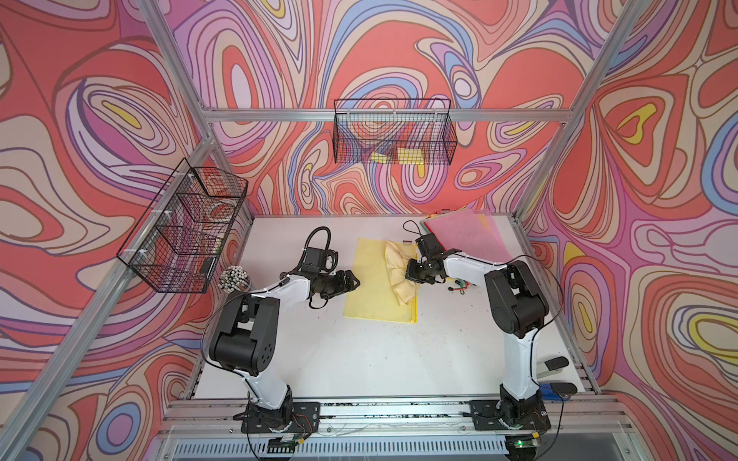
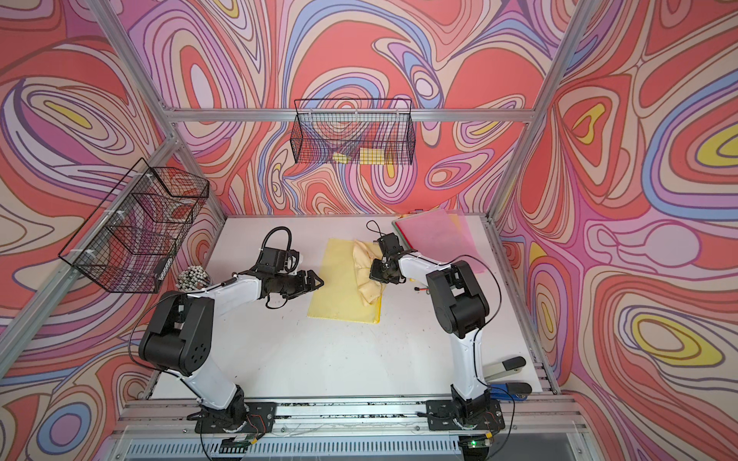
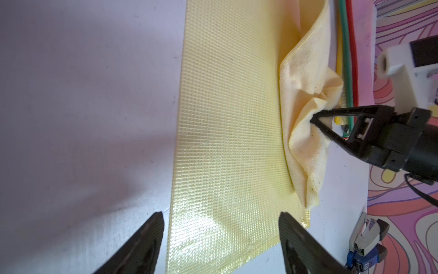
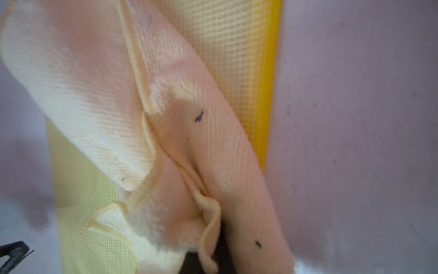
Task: Wipe the document bag
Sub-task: Wipe the dirt from the document bag.
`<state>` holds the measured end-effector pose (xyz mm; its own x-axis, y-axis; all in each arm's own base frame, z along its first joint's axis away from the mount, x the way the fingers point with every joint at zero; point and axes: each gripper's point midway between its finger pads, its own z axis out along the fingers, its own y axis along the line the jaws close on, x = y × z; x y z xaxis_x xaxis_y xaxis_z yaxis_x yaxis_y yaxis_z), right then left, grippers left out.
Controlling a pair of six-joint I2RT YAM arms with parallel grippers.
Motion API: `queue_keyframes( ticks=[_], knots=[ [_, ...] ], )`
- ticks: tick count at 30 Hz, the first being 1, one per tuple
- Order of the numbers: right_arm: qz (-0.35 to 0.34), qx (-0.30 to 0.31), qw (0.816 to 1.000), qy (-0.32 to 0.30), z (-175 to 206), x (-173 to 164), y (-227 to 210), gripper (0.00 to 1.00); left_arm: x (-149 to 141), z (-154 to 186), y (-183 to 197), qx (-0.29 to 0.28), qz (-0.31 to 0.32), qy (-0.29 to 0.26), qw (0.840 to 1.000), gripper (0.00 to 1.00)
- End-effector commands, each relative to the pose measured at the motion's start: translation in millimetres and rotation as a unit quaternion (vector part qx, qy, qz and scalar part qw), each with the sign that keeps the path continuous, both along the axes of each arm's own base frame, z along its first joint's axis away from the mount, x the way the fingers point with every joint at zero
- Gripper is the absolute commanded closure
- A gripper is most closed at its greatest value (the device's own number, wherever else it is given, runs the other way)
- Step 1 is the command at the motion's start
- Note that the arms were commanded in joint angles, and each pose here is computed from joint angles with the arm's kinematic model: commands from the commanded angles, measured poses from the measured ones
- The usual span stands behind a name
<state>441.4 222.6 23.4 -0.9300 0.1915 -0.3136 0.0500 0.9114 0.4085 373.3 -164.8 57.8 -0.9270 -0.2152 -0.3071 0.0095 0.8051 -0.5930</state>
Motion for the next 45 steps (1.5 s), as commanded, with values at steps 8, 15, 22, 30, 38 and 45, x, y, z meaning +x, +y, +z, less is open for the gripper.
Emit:
queue_keyframes(
  ticks=[8,15,22,30,38,45],
  knots=[
    [0.001,-0.019,0.995,0.094,-54,-45,-10,1.00,-13,-29,7,0.030,-0.020,0.048,0.998,0.30],
    [0.002,-0.017,0.995,0.096,-56,-47,-10,1.00,-23,-39,-15,-0.043,-0.043,0.069,0.996,0.33],
    [0.002,-0.015,0.995,0.097,-55,-47,-9,1.00,-27,-35,-23,-0.077,-0.048,0.067,0.994,0.34],
    [0.004,-0.006,0.995,0.101,-57,-48,-5,1.00,-23,-15,-48,-0.162,-0.067,0.035,0.984,0.34],
    [0.007,-0.001,0.995,0.102,-57,-48,-4,1.00,-14,3,-69,-0.222,-0.083,0.003,0.971,0.33],
    [0.009,-0.002,0.995,0.103,-56,-50,-4,1.00,-9,12,-70,-0.229,-0.074,-0.010,0.971,0.37]
  ],
)
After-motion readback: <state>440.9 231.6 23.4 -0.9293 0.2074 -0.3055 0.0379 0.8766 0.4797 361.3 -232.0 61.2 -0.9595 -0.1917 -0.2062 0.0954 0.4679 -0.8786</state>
